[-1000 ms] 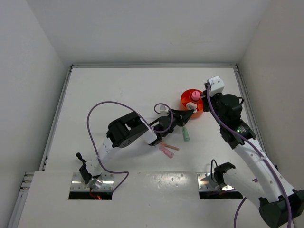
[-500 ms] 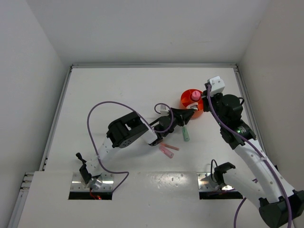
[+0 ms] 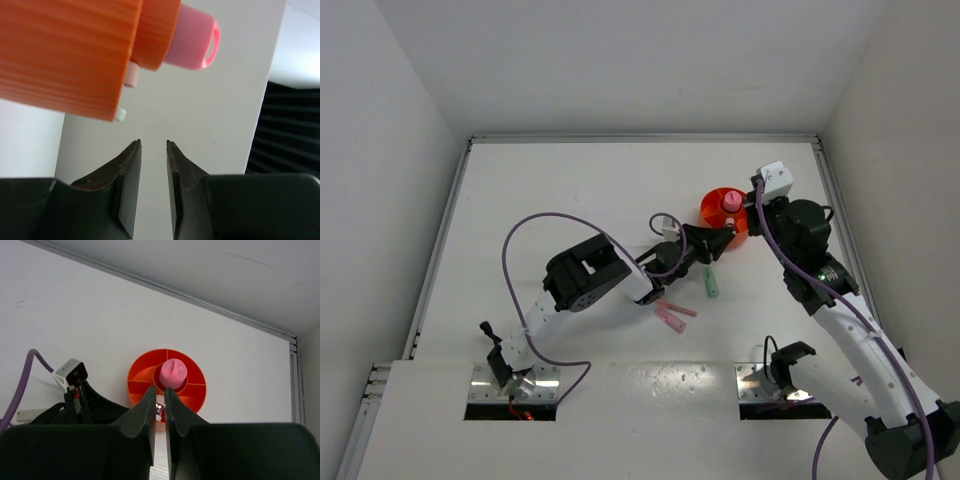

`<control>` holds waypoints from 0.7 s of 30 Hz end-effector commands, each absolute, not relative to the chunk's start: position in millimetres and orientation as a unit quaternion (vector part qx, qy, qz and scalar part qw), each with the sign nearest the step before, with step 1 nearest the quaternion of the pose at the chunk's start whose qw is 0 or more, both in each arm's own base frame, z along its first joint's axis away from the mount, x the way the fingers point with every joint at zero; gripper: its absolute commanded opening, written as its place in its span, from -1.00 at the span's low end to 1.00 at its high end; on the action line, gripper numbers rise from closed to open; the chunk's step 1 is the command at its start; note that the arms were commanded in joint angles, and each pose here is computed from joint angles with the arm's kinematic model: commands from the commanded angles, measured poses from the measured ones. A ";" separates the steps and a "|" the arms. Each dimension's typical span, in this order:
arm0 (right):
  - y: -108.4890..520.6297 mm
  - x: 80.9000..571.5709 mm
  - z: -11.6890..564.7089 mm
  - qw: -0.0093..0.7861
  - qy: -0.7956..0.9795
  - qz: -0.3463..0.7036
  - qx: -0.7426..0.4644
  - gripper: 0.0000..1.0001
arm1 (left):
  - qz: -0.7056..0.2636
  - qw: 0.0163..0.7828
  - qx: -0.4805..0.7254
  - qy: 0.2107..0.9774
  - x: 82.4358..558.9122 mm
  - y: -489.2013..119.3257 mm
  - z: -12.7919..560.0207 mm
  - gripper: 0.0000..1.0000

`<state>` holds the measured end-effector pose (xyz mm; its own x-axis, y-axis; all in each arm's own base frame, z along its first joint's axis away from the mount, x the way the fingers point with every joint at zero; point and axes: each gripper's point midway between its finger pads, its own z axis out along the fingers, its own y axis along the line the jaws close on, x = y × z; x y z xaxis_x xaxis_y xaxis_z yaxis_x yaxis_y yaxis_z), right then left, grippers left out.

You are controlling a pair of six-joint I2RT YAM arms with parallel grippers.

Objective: Sort the stationery into containers
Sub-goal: Pick up the pen from the center of the board.

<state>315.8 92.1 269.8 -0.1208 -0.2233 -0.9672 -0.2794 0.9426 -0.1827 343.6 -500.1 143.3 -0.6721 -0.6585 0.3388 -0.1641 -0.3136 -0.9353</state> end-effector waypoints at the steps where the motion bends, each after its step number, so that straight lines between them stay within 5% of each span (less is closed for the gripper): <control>1: 87.0 316.9 282.1 0.664 0.731 0.012 -0.159 -0.76 | -0.828 0.156 -0.285 0.458 306.0 -484.8 253.9 -0.36; 3: 86.4 315.4 284.9 0.667 0.728 0.013 -0.158 -0.58 | -0.817 0.166 -0.271 0.480 295.6 -478.0 250.2 -0.41; 6: 86.4 315.4 284.9 0.667 0.728 0.013 -0.158 0.05 | -0.814 0.178 -0.240 0.499 274.2 -461.7 266.3 -0.52; 7: 88.3 315.0 284.9 0.667 0.727 0.017 -0.162 0.37 | -0.810 0.182 -0.229 0.509 267.5 -458.0 268.8 -0.67; 9: 91.3 312.2 285.5 0.667 0.725 0.023 -0.173 0.50 | -0.784 0.209 -0.157 0.564 245.2 -450.2 276.6 -0.95; 11: 96.0 310.1 282.1 0.661 0.727 0.033 -0.184 0.26 | -0.674 0.282 -0.073 0.678 248.4 -435.3 251.7 -1.00; 14: 108.5 304.2 271.9 0.640 0.734 0.057 -0.221 -1.00 | -0.449 0.416 -0.027 0.791 280.9 -389.6 234.1 -1.00; 16: 129.5 297.6 264.3 0.615 0.732 0.097 -0.277 -1.00 | -0.224 0.464 0.004 0.857 291.2 -316.5 205.5 -0.62; 17: 138.9 288.8 246.5 0.578 0.747 0.117 -0.307 -0.39 | -0.149 0.434 0.009 0.889 289.4 -280.4 181.9 0.19; 19: 169.9 279.7 220.7 0.504 0.749 0.172 -0.393 0.49 | -0.111 0.416 0.022 0.902 290.6 -255.8 174.8 0.49; 20: 178.0 276.3 209.7 0.470 0.755 0.195 -0.413 0.75 | -0.100 0.411 0.016 0.906 294.1 -243.3 174.0 0.67; 21: 184.4 262.2 192.4 0.412 0.769 0.229 -0.431 0.72 | -0.087 0.402 0.013 0.911 291.7 -233.0 171.4 0.70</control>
